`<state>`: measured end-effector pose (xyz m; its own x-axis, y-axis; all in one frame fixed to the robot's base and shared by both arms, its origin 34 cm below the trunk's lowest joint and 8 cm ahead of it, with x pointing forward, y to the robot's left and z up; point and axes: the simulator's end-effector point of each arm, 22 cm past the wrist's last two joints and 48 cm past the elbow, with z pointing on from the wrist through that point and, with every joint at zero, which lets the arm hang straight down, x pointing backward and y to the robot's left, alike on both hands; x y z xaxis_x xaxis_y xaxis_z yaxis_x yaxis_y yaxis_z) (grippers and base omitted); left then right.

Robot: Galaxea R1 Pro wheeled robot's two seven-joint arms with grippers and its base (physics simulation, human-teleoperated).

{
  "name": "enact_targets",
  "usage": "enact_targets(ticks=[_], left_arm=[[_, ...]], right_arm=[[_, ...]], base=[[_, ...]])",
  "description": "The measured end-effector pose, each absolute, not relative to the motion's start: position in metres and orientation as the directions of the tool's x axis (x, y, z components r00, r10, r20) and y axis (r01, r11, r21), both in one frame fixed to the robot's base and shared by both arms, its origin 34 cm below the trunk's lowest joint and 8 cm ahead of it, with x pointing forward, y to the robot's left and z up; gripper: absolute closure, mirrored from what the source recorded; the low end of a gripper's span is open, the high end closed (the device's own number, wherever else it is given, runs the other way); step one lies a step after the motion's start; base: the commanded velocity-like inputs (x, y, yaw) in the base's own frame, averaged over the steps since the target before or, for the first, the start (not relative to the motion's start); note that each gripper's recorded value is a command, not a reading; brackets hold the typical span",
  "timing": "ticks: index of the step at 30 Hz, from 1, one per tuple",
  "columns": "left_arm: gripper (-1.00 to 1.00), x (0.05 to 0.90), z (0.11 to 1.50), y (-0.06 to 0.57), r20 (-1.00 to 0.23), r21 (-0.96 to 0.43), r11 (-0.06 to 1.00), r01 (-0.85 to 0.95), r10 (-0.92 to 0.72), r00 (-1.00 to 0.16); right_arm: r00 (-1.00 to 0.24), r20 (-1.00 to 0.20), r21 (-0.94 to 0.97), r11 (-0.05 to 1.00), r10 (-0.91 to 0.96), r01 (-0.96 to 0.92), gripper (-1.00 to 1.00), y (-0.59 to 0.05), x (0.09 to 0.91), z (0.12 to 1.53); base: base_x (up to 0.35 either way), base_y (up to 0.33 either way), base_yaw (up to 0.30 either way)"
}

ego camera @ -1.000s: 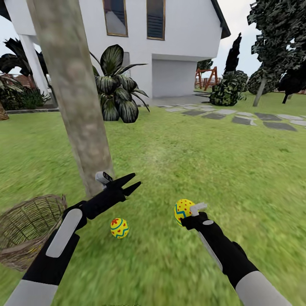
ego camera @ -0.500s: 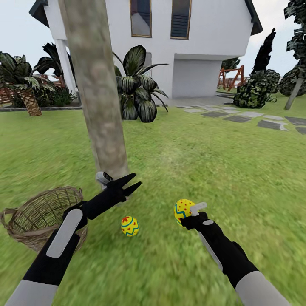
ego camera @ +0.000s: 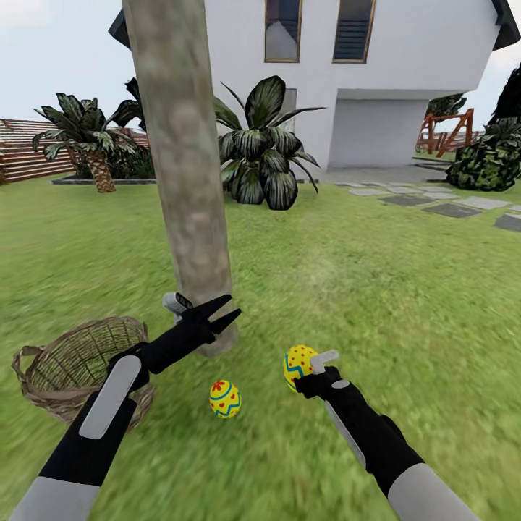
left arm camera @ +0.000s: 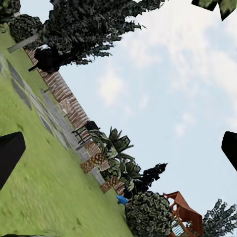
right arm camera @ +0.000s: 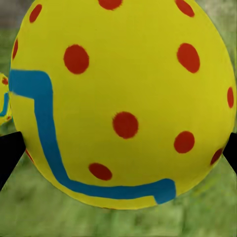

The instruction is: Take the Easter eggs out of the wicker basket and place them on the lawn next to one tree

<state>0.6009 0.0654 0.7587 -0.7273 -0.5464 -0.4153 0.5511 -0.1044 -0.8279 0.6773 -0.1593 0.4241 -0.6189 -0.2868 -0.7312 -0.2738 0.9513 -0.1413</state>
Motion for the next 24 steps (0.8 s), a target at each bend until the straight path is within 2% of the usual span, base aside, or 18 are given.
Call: enact_targets(ticks=[3,6,14,19,24], left_arm=[[-1.0,0.6,0.76,0.065,-0.412,-0.827,-0.111,0.551,-0.546,-0.729],[-1.0,0.6,0.761,0.065,-0.411,-0.827,-0.115,0.551,-0.546,-0.731],[-1.0,0.599,0.761,0.063,-0.405,-0.827,-0.123,0.549,-0.547,-0.733],[-1.0,0.595,0.766,0.063,-0.408,-0.819,-0.136,0.558,-0.545,-0.732],[-1.0,0.575,0.775,0.047,-0.419,-0.79,-0.209,0.576,-0.502,-0.757]], right_arm=[[-0.574,-0.773,-0.11,0.949,-0.269,-0.297,1.0,-0.13,0.68,0.426],[-0.507,-0.828,-0.097,0.951,-0.241,-0.295,1.0,-0.121,0.69,0.441],[-0.462,-0.857,-0.099,0.952,-0.229,-0.289,1.0,-0.12,0.696,0.45],[-0.549,-0.8,-0.11,0.959,-0.242,-0.262,1.0,-0.133,0.682,0.408],[-0.616,-0.74,-0.151,0.96,-0.269,-0.238,1.0,-0.15,0.698,0.373]], base=[[0.308,-0.153,0.255],[0.264,-0.074,0.042],[0.015,-0.003,0.001],[0.0,0.0,0.0],[0.0,0.0,0.0]])
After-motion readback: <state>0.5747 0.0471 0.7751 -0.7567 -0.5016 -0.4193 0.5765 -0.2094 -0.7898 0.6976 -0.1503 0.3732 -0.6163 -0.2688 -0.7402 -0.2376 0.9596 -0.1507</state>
